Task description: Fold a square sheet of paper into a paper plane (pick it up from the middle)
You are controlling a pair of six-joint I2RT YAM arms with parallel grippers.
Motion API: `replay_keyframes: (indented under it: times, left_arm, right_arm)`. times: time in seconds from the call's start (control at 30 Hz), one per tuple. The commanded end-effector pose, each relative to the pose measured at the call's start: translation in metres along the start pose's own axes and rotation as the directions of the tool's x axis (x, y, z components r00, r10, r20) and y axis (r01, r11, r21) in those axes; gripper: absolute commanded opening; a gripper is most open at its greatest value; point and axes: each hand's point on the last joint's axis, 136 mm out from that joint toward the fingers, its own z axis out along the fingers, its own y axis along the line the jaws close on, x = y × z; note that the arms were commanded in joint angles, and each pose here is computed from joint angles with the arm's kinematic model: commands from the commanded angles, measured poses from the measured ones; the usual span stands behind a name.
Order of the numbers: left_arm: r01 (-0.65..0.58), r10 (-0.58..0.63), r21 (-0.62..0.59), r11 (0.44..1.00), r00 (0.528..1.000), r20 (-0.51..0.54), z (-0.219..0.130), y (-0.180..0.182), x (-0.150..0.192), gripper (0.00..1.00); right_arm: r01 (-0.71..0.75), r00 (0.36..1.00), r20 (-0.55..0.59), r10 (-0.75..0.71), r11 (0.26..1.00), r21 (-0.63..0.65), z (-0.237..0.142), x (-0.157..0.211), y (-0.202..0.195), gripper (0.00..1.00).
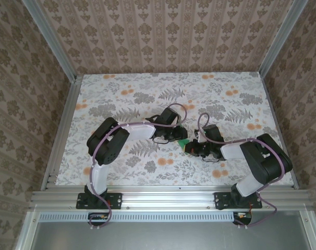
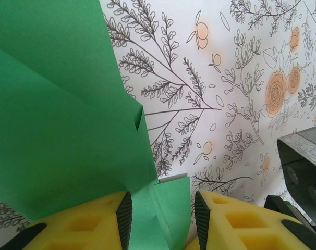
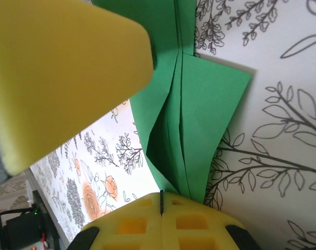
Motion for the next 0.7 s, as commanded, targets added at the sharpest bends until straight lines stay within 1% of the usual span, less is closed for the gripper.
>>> replay_keyframes:
  times: [0.0,0.13,0.23,0.43,0.5,0.53,0.67]
  left_arm:
    - [-0.012,0.011,-0.015,1.000,0.999,-0.030,0.003,0.004,0.000,0.39]
    - [-0.004,0.003,-0.021,1.000,0.999,-0.037,0.005,0.007,0.000,0.39]
    - [-0.003,0.002,-0.017,1.000,0.999,-0.039,0.005,0.007,0.002,0.39]
    - [-0.007,0.006,-0.008,1.000,0.999,-0.035,0.005,0.004,-0.001,0.39]
    - [-0.006,0.006,-0.008,1.000,0.999,-0.035,0.005,0.004,-0.001,0.39]
    - [-0.005,0.005,-0.009,1.000,0.999,-0.034,0.004,0.004,-0.001,0.39]
    - [-0.008,0.008,-0.005,1.000,0.999,-0.033,0.004,0.004,-0.002,0.40]
  right_arm:
    - [-0.084,0.996,-0.031,0.086,0.994,0.072,0.000,0.015,-0.024,0.05]
    - [-0.035,0.999,0.013,0.035,0.999,-0.004,-0.010,-0.003,0.005,0.06]
    - [-0.002,1.000,0.023,0.004,0.998,-0.058,-0.014,-0.013,0.027,0.07]
    - [-0.025,1.000,-0.001,0.025,0.998,-0.062,-0.003,-0.021,0.026,0.08]
    - [-0.031,1.000,-0.005,0.031,0.999,-0.039,0.002,-0.021,0.020,0.08]
    - [-0.035,0.999,-0.008,0.035,0.999,-0.003,0.002,-0.020,0.013,0.08]
    - [-0.044,0.998,-0.023,0.050,0.978,0.202,0.000,-0.009,-0.031,0.06]
